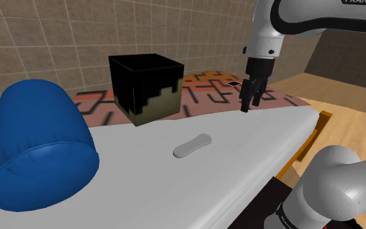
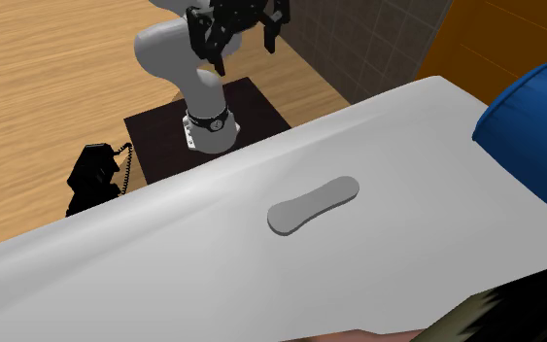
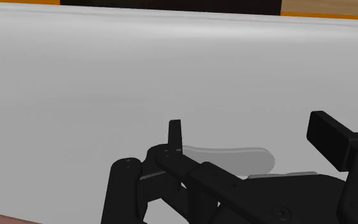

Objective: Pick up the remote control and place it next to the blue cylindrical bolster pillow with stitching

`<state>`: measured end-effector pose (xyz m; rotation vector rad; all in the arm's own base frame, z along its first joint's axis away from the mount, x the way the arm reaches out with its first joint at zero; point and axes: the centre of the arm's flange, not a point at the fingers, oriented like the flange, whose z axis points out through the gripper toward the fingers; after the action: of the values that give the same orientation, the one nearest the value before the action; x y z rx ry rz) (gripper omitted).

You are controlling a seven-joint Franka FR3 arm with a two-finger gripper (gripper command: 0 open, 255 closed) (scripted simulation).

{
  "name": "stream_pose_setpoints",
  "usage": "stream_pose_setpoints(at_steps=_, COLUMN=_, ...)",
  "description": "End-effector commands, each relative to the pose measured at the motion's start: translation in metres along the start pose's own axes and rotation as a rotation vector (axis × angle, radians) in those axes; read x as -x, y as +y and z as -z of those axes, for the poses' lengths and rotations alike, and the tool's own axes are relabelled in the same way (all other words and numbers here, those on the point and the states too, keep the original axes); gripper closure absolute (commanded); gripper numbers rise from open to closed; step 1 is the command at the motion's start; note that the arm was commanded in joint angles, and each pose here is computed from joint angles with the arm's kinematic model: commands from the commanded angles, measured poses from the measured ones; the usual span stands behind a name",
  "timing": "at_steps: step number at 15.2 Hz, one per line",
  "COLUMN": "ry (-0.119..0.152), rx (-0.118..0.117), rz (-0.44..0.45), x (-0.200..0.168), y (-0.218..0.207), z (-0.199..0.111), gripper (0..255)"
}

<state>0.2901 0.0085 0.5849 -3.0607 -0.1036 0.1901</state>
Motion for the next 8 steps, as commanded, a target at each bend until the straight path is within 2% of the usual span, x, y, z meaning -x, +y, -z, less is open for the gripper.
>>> stream_pose_setpoints(at_steps=1, ry=0.0, rx=0.0, rz=0.0, x=0.0, y=0.0, z=0.0, gripper=0)
stream_pose_setpoints(at_steps=8, ry=0.016, rx=0.055, rz=0.453, x=-0.06, y=0.012, z=-0.063, gripper=0)
